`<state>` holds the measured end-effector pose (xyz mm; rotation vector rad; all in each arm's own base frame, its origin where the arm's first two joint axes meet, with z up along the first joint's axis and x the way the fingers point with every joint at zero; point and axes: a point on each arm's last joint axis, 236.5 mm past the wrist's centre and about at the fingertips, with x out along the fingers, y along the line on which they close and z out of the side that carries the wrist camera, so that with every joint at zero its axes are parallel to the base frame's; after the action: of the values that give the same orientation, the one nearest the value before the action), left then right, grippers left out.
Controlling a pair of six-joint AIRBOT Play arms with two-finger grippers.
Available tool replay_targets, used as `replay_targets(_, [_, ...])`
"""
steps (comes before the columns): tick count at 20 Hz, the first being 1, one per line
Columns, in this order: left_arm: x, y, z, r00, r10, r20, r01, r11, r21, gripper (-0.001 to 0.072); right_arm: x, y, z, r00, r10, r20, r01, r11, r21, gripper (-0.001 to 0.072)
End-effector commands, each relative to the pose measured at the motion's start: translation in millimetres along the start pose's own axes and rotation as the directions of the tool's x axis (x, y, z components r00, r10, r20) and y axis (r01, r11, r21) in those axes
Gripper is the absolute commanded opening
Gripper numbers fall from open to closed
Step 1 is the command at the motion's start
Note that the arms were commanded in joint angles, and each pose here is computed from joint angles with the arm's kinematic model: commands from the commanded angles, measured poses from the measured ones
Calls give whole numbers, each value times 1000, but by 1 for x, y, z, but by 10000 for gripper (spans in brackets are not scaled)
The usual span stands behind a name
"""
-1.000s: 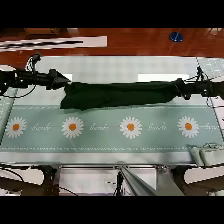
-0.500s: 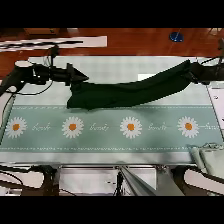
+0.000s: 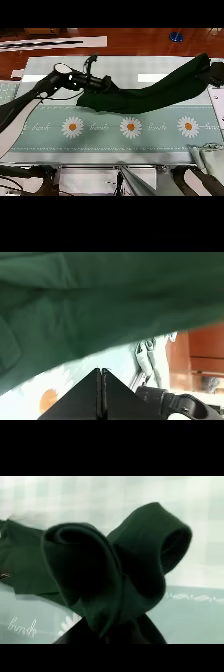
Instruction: Fold the shirts.
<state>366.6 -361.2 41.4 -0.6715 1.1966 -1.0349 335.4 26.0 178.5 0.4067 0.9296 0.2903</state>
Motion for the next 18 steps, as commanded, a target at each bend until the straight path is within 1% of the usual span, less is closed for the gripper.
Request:
replay_targets(1, [42,-17,-13,1000,13,12,-13,1000,15,27,-32,21,-32,999,-14,-42,14,1000,-16,32])
replay_targets(6, [90,-33,-51,997,-48,-64,46,998,-41,27,-57,27,-48,997,-74,-12,73,997,-28,31])
replay_targets(8, [110,-33,-69,994,-46,-101,41,998,-43,27,-63,25,-50,995,-101,4,101,995,-23,32])
replay_targets(11, [137,-35,-97,984,-55,-169,47,998,-49,27,-67,27,-50,994,-104,16,104,994,-14,32])
replay_targets(15, [168,-50,-135,963,-111,-245,90,991,-96,27,-67,27,-49,994,-104,20,105,994,-6,32])
replay_targets(18, [189,-68,-145,952,-164,-258,137,983,-121,27,-67,24,-49,993,-115,20,115,993,3,32])
